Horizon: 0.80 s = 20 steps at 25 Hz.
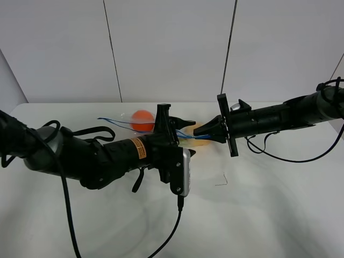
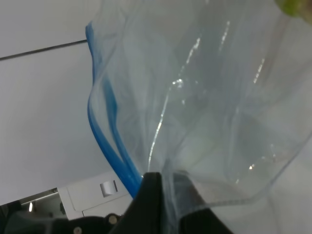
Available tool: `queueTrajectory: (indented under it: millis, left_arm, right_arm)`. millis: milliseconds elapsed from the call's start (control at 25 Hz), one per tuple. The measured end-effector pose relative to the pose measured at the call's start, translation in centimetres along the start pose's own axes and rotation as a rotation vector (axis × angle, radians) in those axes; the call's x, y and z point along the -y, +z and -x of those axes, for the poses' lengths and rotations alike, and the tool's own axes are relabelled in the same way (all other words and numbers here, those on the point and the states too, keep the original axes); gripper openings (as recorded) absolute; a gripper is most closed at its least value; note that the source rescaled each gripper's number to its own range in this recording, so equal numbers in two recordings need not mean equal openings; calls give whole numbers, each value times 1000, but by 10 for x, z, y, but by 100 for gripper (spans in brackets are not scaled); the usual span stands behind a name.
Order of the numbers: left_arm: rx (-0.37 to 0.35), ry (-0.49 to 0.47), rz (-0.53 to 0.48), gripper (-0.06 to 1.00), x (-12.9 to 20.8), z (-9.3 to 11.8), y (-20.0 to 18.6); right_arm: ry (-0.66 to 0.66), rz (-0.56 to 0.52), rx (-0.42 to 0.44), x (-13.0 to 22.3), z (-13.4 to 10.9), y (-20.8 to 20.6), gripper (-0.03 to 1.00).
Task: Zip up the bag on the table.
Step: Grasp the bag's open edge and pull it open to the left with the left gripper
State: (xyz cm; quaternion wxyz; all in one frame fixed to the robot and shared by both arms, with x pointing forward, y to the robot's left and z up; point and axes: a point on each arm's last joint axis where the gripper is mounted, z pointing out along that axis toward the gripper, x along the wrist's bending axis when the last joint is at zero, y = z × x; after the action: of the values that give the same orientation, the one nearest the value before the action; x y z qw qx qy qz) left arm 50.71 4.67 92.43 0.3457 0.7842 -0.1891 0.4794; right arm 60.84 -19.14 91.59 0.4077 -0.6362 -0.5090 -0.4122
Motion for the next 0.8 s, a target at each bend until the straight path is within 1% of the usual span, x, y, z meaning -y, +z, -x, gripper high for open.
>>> queueTrajectory:
  millis: [200,280,320,520,720,800]
  left_arm:
    - [8,-5,-7,98,5,5,12]
    - [12,-9,-17,93,9,5,12]
    - [12,-9,-18,90,9,5,12]
    - [4,-22,-40,64,16,3,12]
    - [3,-23,-41,43,16,3,12]
    - [3,-24,-42,31,16,3,12]
  right_arm:
    - [0,0,0,0,0,0,0]
    - [0,-1,1,0,0,0,0]
    - [0,-1,1,0,0,0,0]
    - [-2,-3,3,0,0,0,0]
    - [-2,-3,3,0,0,0,0]
    - [-2,-3,3,0,0,0,0]
